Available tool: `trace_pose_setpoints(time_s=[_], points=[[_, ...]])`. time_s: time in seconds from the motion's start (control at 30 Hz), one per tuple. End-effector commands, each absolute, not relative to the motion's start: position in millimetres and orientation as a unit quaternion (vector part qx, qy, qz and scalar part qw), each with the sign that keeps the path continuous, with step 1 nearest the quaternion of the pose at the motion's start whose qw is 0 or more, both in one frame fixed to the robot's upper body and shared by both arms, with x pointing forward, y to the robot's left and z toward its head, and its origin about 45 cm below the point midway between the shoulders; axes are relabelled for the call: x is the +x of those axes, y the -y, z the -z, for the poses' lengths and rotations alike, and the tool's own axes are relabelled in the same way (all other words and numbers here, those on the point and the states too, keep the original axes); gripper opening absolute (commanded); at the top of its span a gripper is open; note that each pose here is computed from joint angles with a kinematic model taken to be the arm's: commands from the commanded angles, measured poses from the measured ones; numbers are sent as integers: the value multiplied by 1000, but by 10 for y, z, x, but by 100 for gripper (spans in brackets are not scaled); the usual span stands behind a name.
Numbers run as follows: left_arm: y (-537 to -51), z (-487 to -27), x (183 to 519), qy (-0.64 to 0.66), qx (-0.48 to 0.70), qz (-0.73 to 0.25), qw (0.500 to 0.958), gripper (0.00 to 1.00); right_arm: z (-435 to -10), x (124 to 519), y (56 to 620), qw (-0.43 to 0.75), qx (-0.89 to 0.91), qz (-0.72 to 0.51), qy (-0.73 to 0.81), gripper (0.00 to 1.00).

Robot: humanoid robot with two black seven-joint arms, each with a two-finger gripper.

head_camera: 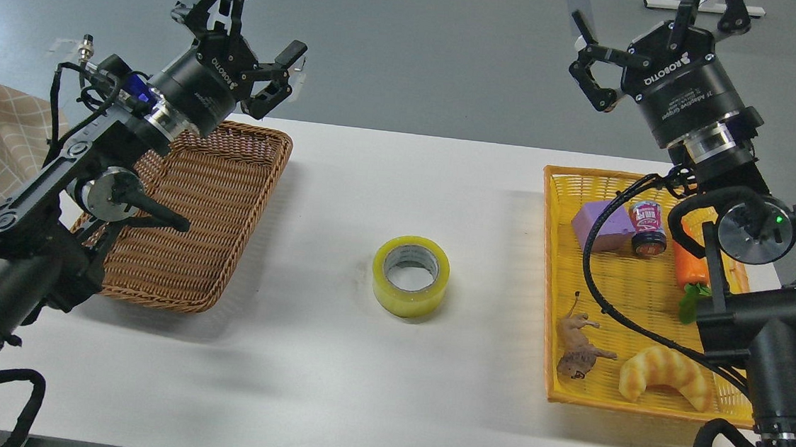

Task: Place and transfer tape with both arms
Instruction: 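Reach the left gripper toward the tape roll on the table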

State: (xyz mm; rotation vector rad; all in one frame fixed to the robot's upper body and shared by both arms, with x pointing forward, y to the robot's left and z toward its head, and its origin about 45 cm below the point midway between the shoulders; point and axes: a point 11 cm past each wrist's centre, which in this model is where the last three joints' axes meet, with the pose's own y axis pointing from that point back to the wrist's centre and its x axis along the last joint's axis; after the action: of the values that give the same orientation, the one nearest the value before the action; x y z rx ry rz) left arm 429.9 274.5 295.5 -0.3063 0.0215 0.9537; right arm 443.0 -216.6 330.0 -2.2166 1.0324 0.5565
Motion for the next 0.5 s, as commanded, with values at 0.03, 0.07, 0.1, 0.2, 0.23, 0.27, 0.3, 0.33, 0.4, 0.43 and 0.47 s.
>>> trace_pose_setpoints(time_s=[0.03, 0.07, 0.1, 0.2, 0.23, 0.27, 0.3, 0.33, 0.4, 0.43, 0.47], points=[[-2607, -2989, 4259, 56, -85, -435, 895, 98, -3089, 4364, 2164, 298, -837, -234, -395, 100], [-2587, -3000, 4252, 69, -74, -431, 897, 98, -3075, 4357, 2158, 295, -838, -235, -394, 100], [-2532, -3020, 4238, 91, -55, -422, 900, 98, -3066, 4352, 2159, 291, -839, -236, -394, 100], [-2440, -3036, 4200, 138, -13, -403, 904, 98, -3003, 4319, 2266, 280, -839, -235, -404, 100], [-2408, -3037, 4187, 156, 3, -396, 905, 98, -3000, 4313, 2331, 273, -840, -230, -409, 100], [-2408, -3037, 4187, 156, 3, -396, 905, 98, -3000, 4313, 2331, 273, -840, -230, -409, 100], [-2383, -3031, 4175, 175, 22, -390, 904, 98, -2997, 4312, 2395, 268, -840, -226, -415, 100], [-2373, -3034, 4168, 184, 30, -386, 903, 98, -2976, 4307, 2418, 266, -839, -227, -418, 100], [-2305, -3027, 4139, 224, 67, -369, 899, 98, -2898, 4269, 2506, 260, -835, -229, -428, 100], [-2294, -3012, 4131, 233, 78, -366, 898, 98, -2891, 4265, 2536, 258, -834, -228, -431, 100], [-2276, -3003, 4123, 250, 96, -359, 894, 98, -2893, 4264, 2571, 256, -834, -226, -433, 100]])
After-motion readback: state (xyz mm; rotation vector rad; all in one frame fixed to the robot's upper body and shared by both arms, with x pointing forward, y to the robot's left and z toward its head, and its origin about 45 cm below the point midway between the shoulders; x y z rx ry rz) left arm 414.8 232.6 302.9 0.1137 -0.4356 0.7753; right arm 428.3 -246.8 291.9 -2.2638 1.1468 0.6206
